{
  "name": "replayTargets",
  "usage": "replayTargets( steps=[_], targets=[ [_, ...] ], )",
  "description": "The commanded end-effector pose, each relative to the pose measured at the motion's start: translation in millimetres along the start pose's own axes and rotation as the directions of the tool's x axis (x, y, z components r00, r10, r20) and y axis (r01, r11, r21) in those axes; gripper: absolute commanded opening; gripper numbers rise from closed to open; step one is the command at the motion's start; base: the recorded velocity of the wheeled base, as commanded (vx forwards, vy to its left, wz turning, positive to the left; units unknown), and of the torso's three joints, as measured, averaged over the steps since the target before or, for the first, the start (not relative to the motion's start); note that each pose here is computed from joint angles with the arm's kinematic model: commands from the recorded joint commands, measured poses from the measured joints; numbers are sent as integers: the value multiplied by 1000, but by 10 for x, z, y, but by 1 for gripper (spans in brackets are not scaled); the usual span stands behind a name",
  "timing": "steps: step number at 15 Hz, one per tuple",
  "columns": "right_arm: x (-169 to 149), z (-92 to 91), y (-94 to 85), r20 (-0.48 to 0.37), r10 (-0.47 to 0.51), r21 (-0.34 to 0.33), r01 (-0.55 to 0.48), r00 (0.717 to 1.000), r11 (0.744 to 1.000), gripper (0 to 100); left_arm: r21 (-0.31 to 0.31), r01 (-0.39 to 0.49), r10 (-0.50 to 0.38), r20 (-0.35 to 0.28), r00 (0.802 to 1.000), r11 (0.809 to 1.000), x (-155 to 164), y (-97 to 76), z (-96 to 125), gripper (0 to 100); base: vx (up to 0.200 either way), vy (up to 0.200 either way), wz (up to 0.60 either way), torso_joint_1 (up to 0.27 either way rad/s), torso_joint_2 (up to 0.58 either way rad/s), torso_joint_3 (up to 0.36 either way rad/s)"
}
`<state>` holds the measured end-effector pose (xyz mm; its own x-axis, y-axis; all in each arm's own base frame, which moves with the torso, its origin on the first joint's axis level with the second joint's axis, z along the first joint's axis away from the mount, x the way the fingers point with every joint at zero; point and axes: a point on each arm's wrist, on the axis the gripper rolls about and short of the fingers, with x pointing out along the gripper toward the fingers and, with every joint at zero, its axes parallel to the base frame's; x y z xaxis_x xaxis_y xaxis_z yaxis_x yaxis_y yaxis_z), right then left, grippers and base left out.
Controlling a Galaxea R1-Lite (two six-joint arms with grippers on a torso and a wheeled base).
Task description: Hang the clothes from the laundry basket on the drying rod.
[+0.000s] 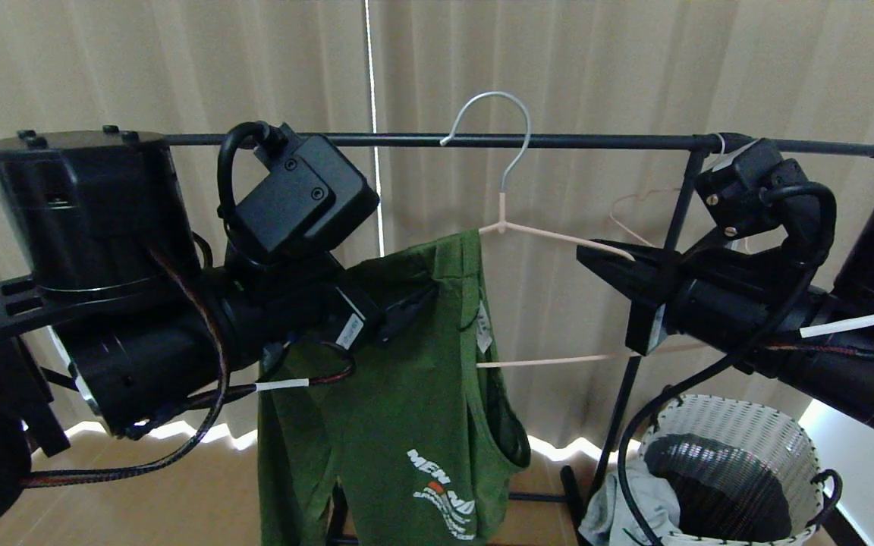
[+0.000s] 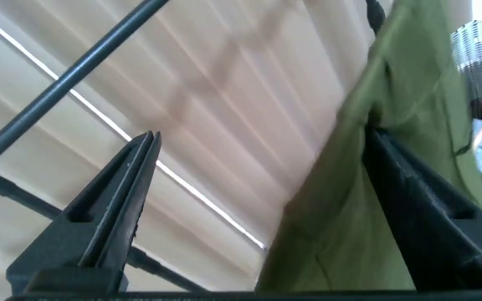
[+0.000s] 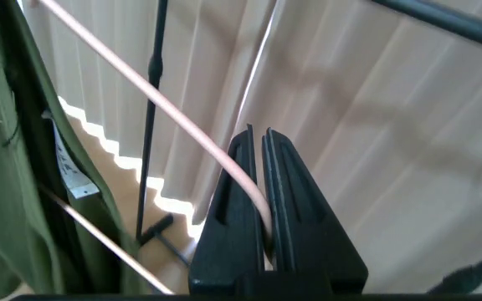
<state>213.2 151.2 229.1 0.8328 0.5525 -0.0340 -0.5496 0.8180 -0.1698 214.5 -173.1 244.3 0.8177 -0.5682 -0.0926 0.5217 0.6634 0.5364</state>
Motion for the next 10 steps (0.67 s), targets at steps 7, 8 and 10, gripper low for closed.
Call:
replayTargets(
  steps=[7,8,10],
  targets=[
    [-34,1,-2,22,-2,0,2,1000,1000,0,2,3,-3,-11,1000,1000,-3,-13,-29,0,0,0,0,0,0,0],
    [-34,1,-2,22,-2,0,2,1000,1000,0,0,3,-3,-11,1000,1000,-8,-13,-30,0,0,0,0,0,0,0],
    [-36,6,-3,29,-5,0,5,1000,1000,0,-1,0,0,-12,1000,1000,-23,-30,-60,0,0,0,0,0,0,0]
  ],
)
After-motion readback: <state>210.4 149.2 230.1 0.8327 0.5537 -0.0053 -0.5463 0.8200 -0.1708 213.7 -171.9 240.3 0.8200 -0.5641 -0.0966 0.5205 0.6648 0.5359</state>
